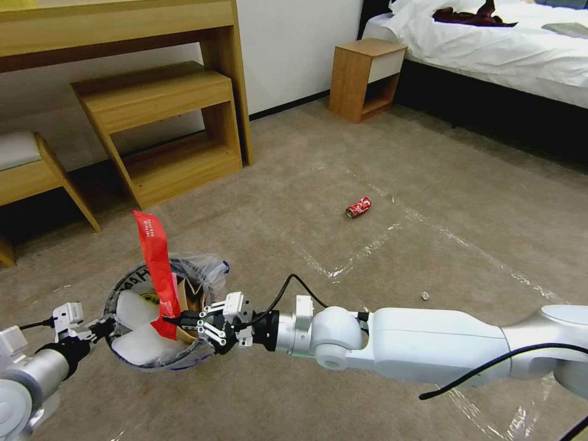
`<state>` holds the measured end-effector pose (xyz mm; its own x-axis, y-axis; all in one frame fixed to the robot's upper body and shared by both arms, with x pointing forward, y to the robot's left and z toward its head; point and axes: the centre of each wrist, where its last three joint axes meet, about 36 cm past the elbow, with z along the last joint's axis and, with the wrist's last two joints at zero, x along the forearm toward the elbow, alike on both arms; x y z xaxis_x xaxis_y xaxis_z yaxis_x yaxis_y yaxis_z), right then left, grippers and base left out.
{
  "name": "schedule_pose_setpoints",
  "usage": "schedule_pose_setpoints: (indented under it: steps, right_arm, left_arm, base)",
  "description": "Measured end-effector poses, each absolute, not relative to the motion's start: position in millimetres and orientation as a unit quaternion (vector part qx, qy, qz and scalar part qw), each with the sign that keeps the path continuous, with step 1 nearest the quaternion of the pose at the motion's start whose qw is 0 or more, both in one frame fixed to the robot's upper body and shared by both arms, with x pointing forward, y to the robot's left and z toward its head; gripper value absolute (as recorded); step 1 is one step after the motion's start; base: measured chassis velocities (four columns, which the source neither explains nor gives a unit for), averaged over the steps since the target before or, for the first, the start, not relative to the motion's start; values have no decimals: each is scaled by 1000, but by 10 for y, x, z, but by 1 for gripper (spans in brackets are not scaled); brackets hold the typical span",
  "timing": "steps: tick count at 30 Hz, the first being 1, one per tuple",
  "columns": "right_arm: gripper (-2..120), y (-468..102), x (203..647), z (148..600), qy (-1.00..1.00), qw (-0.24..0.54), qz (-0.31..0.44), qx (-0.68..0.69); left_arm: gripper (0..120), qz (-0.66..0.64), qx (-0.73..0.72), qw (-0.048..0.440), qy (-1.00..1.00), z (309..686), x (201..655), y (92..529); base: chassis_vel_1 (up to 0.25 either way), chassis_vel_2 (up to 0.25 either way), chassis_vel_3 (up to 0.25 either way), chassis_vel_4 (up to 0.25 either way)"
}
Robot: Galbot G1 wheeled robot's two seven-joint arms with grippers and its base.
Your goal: Pick up the trash bin and place the garbage on the floor into it.
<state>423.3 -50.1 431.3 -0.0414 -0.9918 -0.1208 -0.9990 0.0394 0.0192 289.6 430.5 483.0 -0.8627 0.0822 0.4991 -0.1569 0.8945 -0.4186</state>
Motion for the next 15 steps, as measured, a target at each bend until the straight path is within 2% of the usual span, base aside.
schedule_pose_setpoints:
  steps: [15]
  right_arm:
    - [0, -239, 4349, 4121, 710, 34, 22, -703]
  left_arm:
    - [1, 237, 14, 253, -938, 4852, 2866, 4235]
  base:
    - [0, 0, 0, 0]
